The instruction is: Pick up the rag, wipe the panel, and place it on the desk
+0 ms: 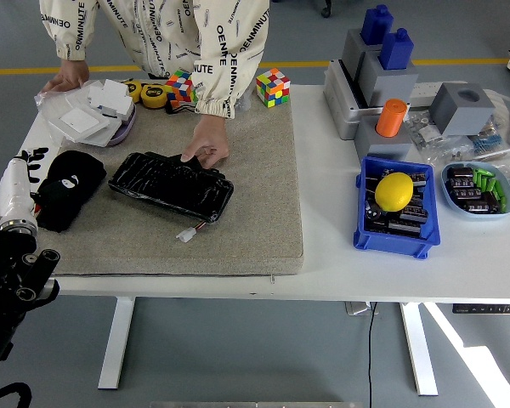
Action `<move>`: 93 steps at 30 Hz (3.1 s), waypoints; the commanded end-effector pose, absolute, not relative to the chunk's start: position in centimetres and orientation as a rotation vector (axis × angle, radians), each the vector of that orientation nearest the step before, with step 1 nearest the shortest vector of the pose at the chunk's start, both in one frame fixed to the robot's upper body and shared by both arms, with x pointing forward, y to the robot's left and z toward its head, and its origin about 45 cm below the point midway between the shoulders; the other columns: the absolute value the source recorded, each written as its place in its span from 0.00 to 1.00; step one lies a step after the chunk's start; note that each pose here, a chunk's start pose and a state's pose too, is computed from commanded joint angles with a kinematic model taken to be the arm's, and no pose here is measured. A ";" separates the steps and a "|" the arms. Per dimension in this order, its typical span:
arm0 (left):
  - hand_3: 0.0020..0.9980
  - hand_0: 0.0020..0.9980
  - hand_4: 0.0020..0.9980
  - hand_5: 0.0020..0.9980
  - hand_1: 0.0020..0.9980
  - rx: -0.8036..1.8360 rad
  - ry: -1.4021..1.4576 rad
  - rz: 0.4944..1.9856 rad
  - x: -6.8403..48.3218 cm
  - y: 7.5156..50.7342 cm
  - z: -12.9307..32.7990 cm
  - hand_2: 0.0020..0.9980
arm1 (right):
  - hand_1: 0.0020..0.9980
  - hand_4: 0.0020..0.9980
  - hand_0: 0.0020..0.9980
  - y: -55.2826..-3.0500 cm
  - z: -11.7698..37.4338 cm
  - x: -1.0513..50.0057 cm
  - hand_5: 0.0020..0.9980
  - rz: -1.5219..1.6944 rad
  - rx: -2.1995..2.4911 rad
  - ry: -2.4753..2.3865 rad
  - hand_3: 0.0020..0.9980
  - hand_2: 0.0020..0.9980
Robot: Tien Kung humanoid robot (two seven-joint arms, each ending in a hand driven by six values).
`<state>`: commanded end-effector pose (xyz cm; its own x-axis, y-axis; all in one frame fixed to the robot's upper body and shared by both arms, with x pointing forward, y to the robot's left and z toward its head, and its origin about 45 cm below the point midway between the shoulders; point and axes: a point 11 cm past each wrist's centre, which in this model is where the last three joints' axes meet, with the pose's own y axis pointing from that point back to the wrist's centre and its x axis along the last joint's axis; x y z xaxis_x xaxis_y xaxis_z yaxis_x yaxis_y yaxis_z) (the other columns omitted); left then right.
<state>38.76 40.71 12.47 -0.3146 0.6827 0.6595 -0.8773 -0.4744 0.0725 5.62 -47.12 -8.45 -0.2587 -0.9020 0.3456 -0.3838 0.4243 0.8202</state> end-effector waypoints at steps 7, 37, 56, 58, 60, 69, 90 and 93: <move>0.84 0.54 1.00 0.28 0.76 0.645 -0.207 1.913 38.4 39.6 12.8 0.79 | 0.56 0.89 0.54 -47.0 -8.5 5.7 0.35 -0.772 1.104 -1.831 0.52 0.49; 0.74 0.51 0.99 0.31 0.65 0.073 -0.111 2.105 36.0 40.0 16.8 0.65 | 0.56 0.89 0.54 -46.8 -8.8 4.9 0.35 -0.789 1.083 -1.821 0.52 0.49; 0.74 0.52 0.95 0.29 0.65 0.043 -0.096 2.117 35.9 40.3 17.3 0.65 | 0.56 0.89 0.54 -46.7 -8.9 4.9 0.35 -0.799 1.077 -1.825 0.52 0.49; 0.74 0.52 0.95 0.29 0.65 0.039 -0.096 2.117 36.0 40.4 17.5 0.65 | 0.56 0.89 0.54 -46.7 -8.9 4.9 0.35 -0.799 1.077 -1.826 0.52 0.49; 0.74 0.52 0.94 0.29 0.65 0.035 -0.100 2.117 36.1 40.4 17.7 0.65 | 0.56 0.89 0.54 -46.7 -8.9 4.9 0.35 -0.800 1.077 -1.825 0.52 0.49; 0.74 0.52 0.94 0.30 0.65 0.018 -0.095 2.123 36.1 40.9 18.2 0.65 | 0.56 0.89 0.54 -46.7 -8.8 5.5 0.36 -0.796 1.086 -1.827 0.52 0.49; 0.74 0.53 0.94 0.31 0.64 0.017 -0.092 2.137 35.9 41.7 18.5 0.65 | 0.56 0.89 0.54 -47.2 -8.4 6.4 0.36 -0.756 1.101 -1.811 0.52 0.49; 0.74 0.53 0.94 0.31 0.64 0.017 -0.093 2.138 35.8 41.8 18.5 0.65 | 0.56 0.89 0.54 -47.2 -8.4 6.4 0.36 -0.755 1.104 -1.807 0.52 0.49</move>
<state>35.84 41.75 18.51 -0.5393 0.8407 0.0485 -0.8418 -0.5365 -0.0602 6.42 -47.18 -8.43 -0.2339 -0.9039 0.3580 -0.3806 0.4240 0.8218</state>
